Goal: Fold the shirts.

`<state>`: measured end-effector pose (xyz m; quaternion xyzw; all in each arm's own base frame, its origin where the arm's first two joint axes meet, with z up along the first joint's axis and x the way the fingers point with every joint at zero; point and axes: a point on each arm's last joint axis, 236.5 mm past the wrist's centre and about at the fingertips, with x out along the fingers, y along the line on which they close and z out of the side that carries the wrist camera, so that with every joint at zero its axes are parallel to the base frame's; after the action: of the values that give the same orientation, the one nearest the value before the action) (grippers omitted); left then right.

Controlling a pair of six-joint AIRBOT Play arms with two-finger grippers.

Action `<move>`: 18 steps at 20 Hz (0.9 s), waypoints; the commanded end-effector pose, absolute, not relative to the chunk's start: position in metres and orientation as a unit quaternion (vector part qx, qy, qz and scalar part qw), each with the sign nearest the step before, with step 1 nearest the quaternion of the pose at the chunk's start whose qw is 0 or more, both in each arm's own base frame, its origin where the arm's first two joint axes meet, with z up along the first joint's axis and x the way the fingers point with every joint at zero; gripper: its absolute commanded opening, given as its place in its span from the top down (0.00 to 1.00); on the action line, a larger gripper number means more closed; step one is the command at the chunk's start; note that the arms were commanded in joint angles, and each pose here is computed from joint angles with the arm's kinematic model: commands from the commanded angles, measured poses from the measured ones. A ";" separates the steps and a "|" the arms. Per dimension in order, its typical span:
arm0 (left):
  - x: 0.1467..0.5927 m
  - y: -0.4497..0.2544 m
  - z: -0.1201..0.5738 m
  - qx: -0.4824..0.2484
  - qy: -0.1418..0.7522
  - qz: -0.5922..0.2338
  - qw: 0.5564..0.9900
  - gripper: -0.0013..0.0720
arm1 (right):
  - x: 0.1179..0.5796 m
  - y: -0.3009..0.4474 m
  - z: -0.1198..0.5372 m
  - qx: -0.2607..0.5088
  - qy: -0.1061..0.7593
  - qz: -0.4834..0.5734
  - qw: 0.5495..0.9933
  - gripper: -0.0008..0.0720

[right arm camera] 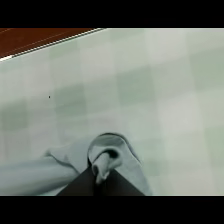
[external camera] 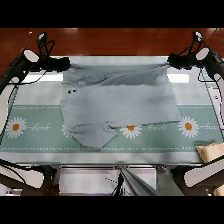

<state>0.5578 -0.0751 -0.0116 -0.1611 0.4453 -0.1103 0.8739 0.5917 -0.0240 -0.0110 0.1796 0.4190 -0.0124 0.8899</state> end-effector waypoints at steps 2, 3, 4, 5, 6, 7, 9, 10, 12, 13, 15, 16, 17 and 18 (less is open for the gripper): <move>0.495 -0.099 -0.033 -0.158 0.561 -0.162 0.797 0.95 | 0.576 -0.020 -0.010 0.175 0.448 -0.005 0.877 0.94; 0.476 -0.103 -0.038 -0.156 0.593 -0.175 0.770 0.95 | 0.569 -0.019 -0.013 0.168 0.464 -0.004 0.870 0.94; 0.458 -0.105 -0.042 -0.150 0.622 -0.185 0.746 0.95 | 0.560 -0.019 -0.019 0.161 0.484 -0.003 0.860 0.94; 0.445 -0.106 -0.043 -0.147 0.641 -0.192 0.729 0.95 | 0.549 -0.020 -0.027 0.150 0.507 -0.004 0.849 0.94; 0.437 -0.106 -0.044 -0.144 0.652 -0.195 0.718 0.95 | 0.541 -0.022 -0.032 0.139 0.525 -0.006 0.840 0.94; 0.436 -0.104 -0.045 -0.139 0.656 -0.193 0.716 0.95 | 0.534 -0.023 -0.035 0.132 0.538 -0.006 0.832 0.94; 0.435 -0.098 -0.050 -0.133 0.661 -0.181 0.716 0.95 | 0.524 -0.022 -0.039 0.129 0.557 -0.004 0.820 0.94; 0.434 -0.096 -0.053 -0.137 0.667 -0.171 0.712 0.95 | 0.520 -0.024 -0.041 0.123 0.564 -0.007 0.816 0.94; 0.428 -0.097 -0.060 -0.148 0.682 -0.164 0.697 0.95 | 0.517 -0.024 -0.043 0.120 0.572 -0.007 0.812 0.94; 0.424 -0.098 -0.063 -0.150 0.691 -0.164 0.688 0.95 | 0.516 -0.024 -0.043 0.120 0.573 -0.007 0.811 0.94; 0.421 -0.100 -0.066 -0.151 0.696 -0.166 0.682 0.94 | 0.516 -0.024 -0.043 0.121 0.572 -0.007 0.811 0.94; 0.419 -0.100 -0.065 -0.151 0.698 -0.167 0.679 0.86 | 0.516 -0.023 -0.043 0.122 0.572 -0.006 0.811 0.82; 0.416 -0.100 -0.063 -0.150 0.702 -0.169 0.675 0.67 | 0.515 -0.023 -0.043 0.121 0.574 -0.005 0.810 0.61; 0.413 -0.097 -0.060 -0.152 0.706 -0.169 0.671 0.47 | 0.511 -0.025 -0.043 0.112 0.580 0.001 0.807 0.48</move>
<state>0.4233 -0.0989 -0.0623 -0.1494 0.6906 -0.1673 0.6876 0.5181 -0.0250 -0.0422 0.1201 0.5682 -0.0067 0.8140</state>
